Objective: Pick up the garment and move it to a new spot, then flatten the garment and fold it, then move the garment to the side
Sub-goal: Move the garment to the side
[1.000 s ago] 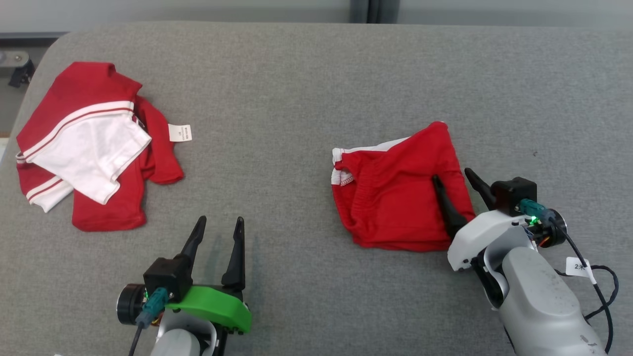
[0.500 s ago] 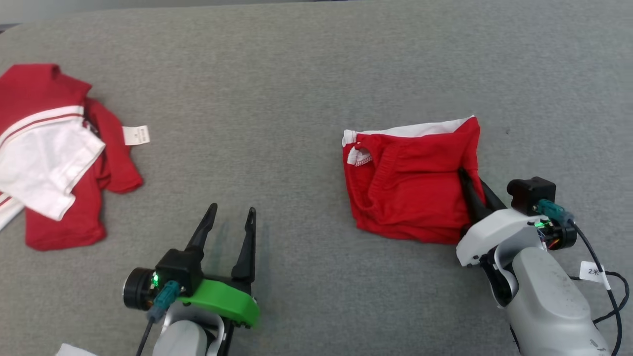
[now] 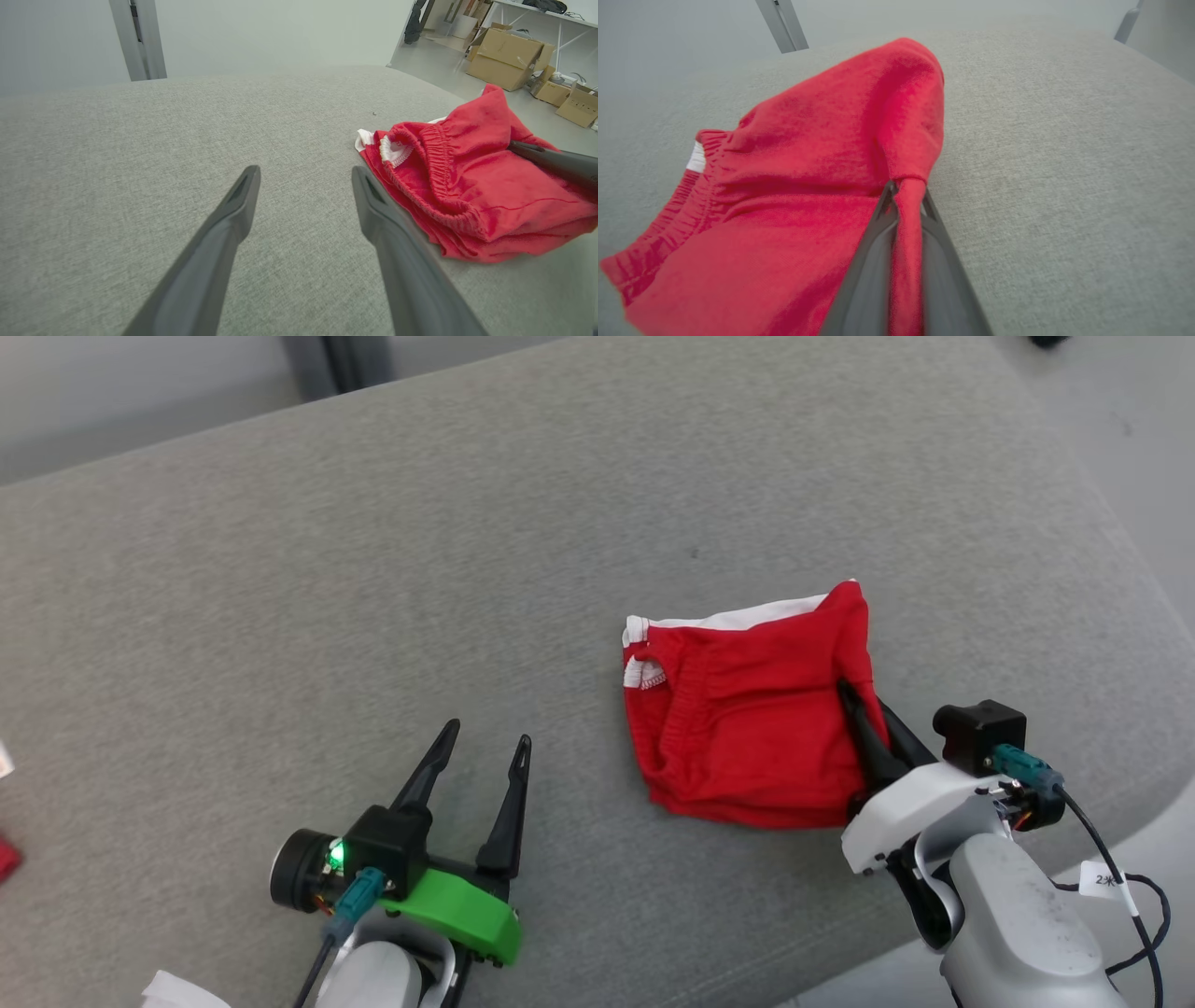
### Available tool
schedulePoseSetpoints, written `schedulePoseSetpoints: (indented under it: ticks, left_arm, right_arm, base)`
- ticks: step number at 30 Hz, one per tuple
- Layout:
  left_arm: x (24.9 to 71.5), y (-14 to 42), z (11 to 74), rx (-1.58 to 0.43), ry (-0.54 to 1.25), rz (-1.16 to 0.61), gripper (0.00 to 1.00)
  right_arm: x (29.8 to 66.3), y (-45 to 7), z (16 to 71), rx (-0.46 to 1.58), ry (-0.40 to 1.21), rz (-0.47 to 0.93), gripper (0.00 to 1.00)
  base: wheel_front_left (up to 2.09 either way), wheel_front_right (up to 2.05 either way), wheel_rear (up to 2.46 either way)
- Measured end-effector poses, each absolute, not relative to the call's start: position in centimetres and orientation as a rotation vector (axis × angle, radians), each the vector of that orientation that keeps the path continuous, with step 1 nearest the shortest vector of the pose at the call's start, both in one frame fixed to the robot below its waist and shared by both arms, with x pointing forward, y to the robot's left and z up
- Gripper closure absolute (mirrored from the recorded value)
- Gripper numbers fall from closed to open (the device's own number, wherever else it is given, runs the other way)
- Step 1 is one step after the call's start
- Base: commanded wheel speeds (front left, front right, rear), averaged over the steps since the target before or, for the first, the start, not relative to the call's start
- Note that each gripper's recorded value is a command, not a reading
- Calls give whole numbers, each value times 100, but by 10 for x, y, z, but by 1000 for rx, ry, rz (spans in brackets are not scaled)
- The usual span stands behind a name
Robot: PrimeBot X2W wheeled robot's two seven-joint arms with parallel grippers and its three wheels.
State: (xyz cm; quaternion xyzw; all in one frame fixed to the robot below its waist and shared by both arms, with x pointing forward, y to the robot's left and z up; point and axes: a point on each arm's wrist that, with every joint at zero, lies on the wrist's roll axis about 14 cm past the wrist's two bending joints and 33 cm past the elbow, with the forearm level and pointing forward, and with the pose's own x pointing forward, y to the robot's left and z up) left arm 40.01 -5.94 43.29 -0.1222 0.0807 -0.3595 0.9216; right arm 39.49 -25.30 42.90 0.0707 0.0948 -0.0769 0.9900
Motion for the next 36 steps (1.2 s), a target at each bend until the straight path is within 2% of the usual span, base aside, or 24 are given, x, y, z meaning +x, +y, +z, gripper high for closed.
schedulePoseSetpoints:
  ticks: [5, 9, 17, 25, 32, 33, 34, 36]
  left_arm:
    - [391, -94, 431, -247, 176, -845, 0]
    - [389, -106, 425, -244, 189, -884, 0]
    - [411, -100, 411, -202, 171, -906, 0]
    - [444, -79, 396, -204, 153, -862, 0]
    - [468, -52, 377, -206, 157, -792, 0]
    - [470, -49, 376, -212, 158, -782, 0]
    - [471, -47, 375, -223, 160, -774, 0]
    - [476, -41, 372, -231, 161, -753, 0]
  right_arm:
    - [366, -284, 434, 127, 188, -251, 100]
    - [357, -300, 436, 89, 194, -292, 100]
    - [408, -325, 466, -79, 150, -277, 100]
    - [454, -397, 481, -251, 178, -377, 100]
    - [469, -460, 471, -332, 260, -513, 100]
    - [470, -464, 468, -350, 271, -520, 65]
    - [471, -469, 467, -356, 275, -539, 0]
    - [475, -477, 467, -373, 273, -561, 0]
  base:
    - [0, 0, 0]
    - [0, 0, 0]
    - [0, 0, 0]
    - [0, 0, 0]
    - [0, 0, 0]
    - [0, 0, 0]
    - [0, 0, 0]
    - [0, 0, 0]
